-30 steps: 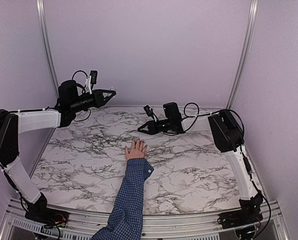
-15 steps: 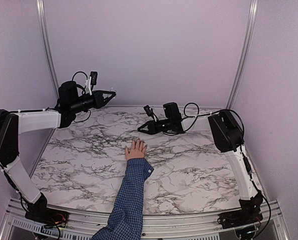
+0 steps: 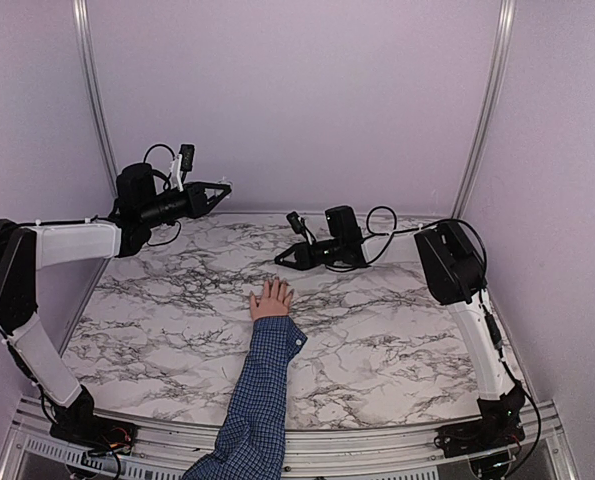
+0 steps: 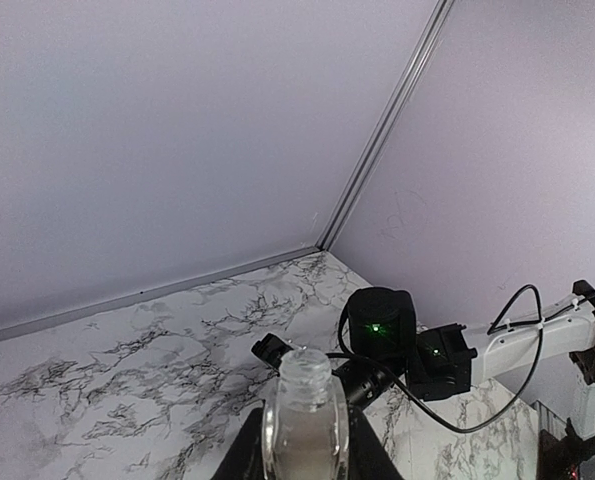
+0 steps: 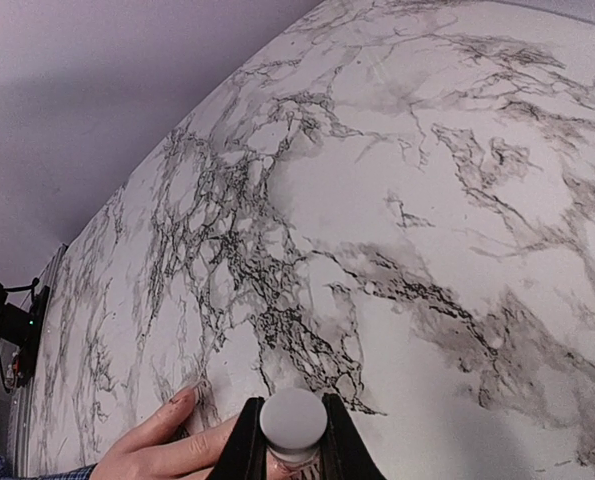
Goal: Paint the nails
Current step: Paint the hand on the nail.
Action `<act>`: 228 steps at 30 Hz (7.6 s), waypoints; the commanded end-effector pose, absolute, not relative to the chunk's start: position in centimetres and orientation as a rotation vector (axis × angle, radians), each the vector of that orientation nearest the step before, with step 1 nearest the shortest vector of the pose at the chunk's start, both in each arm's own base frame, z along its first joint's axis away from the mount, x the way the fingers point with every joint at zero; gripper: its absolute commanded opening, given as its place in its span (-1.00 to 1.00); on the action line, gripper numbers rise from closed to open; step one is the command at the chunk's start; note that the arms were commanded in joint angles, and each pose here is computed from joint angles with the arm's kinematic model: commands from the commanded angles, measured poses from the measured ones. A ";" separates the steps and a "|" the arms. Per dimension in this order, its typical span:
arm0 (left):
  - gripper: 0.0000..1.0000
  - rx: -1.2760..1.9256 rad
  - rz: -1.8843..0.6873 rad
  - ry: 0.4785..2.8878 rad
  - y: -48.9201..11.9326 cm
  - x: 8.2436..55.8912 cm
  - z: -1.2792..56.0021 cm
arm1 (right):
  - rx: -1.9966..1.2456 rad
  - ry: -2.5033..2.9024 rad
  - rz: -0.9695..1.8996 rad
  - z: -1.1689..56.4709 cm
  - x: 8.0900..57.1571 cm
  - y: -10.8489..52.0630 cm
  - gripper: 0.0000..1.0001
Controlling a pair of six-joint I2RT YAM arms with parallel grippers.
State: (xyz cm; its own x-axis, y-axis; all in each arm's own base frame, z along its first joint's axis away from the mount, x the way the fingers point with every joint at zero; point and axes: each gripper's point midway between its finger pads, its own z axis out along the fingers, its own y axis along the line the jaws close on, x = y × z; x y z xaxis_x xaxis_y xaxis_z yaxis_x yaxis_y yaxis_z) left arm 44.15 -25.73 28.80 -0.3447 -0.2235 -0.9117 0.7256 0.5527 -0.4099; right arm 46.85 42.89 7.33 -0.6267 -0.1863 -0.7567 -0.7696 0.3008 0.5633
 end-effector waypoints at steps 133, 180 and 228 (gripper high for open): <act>-1.00 0.443 -1.036 1.579 -24.8 44.5 30.7 | -0.811 1.934 1.268 9.9 49.5 43.3 -1.00; -1.00 0.456 -1.032 1.571 -24.9 44.2 30.8 | -0.861 2.010 1.270 8.1 46.7 43.7 -1.00; -1.00 0.461 -1.032 1.576 -24.8 44.5 30.4 | -0.827 2.041 1.220 6.5 48.3 43.6 -1.00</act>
